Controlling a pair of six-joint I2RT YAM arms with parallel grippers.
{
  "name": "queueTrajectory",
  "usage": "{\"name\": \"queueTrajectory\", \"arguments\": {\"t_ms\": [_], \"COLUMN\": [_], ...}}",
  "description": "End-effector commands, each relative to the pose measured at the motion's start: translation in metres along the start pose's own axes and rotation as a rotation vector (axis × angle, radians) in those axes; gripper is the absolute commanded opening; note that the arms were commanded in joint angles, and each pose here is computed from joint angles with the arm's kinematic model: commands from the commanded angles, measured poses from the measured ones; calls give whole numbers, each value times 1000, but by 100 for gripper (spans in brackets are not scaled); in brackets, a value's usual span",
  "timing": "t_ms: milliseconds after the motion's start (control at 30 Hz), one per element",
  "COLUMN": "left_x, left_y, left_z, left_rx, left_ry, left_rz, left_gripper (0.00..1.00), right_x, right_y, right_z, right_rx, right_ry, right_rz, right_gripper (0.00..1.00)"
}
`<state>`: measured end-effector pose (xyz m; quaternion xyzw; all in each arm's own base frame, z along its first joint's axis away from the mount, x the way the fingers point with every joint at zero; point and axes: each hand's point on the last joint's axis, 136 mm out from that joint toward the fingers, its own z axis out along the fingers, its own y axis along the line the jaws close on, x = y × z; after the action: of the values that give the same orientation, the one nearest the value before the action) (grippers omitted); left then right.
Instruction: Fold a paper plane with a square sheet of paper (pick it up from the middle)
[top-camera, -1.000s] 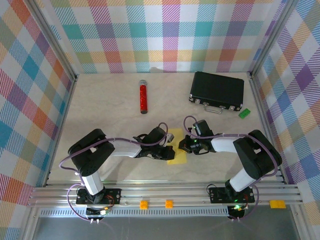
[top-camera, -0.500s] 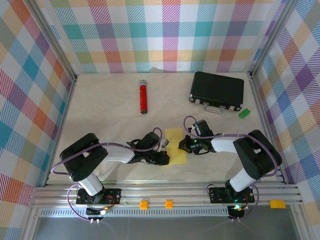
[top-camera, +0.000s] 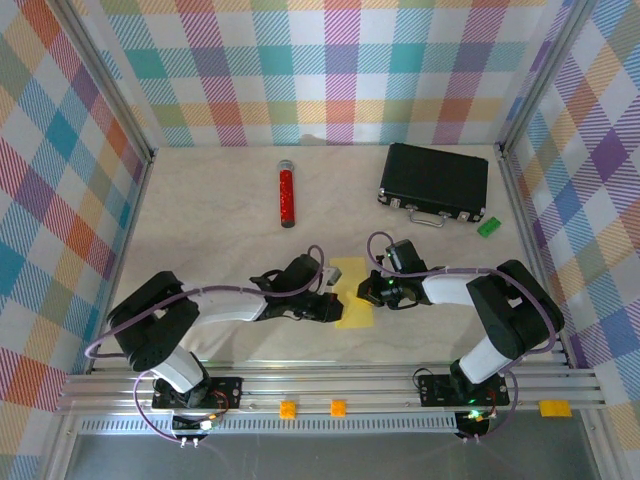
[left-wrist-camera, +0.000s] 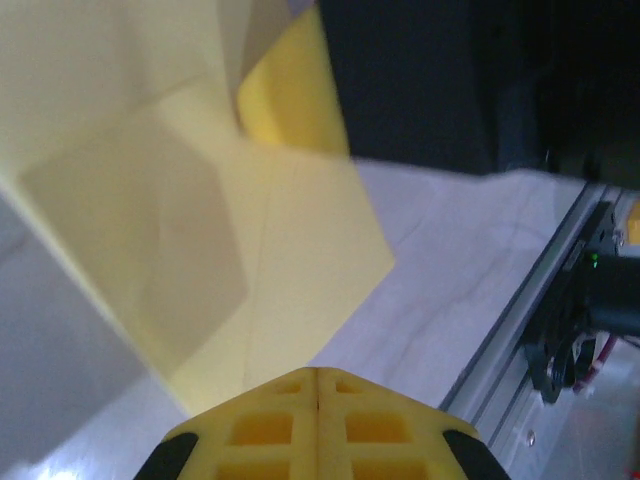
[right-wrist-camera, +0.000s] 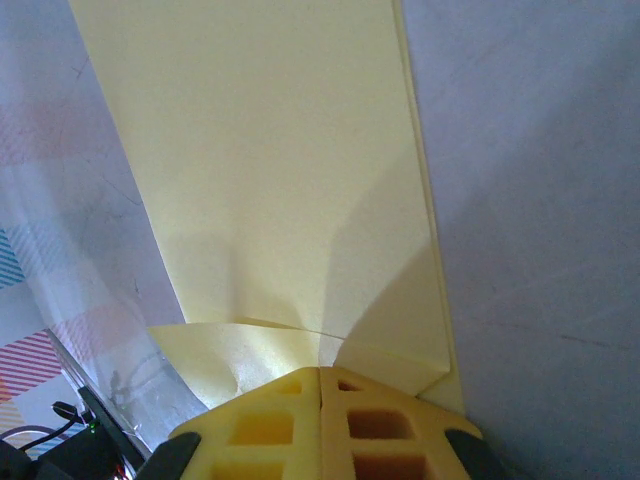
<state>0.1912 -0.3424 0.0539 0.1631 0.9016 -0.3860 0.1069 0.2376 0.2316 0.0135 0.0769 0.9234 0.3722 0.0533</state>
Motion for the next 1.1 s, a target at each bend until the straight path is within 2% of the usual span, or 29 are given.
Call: {"name": "queueTrajectory", "arguments": {"t_ms": [0, 233, 367, 567, 700, 833, 967, 1067], "left_x": [-3, 35, 53, 52, 52, 54, 55, 57], "left_y": [7, 38, 54, 60, 62, 64, 65, 66], "left_z": [15, 26, 23, 29, 32, 31, 28, 29], "left_rx": [-6, -50, -81, -95, -104, -113, -120, -118], "left_ry": [13, 104, 117, 110, 112, 121, 119, 121], "left_rz": [-27, -78, -99, -132, -144, -144, -142, -145], "left_gripper": [0, 0, 0, 0, 0, 0, 0, 0], "right_x": [13, 5, -2, -9, 10, 26, 19, 5], "right_y": [-38, -24, -7, 26, 40, 28, 4, 2], "right_z": [0, -4, -7, -26, -17, -1, 2, -3], "right_rx": [152, 123, 78, -23, -110, -80, 11, -2], "right_ry": [18, 12, -3, -64, -17, 51, 29, -6], "right_rz": [84, 45, 8, -57, -80, -69, -31, -3], "right_gripper": [0, 0, 0, 1, 0, 0, 0, 0]}}
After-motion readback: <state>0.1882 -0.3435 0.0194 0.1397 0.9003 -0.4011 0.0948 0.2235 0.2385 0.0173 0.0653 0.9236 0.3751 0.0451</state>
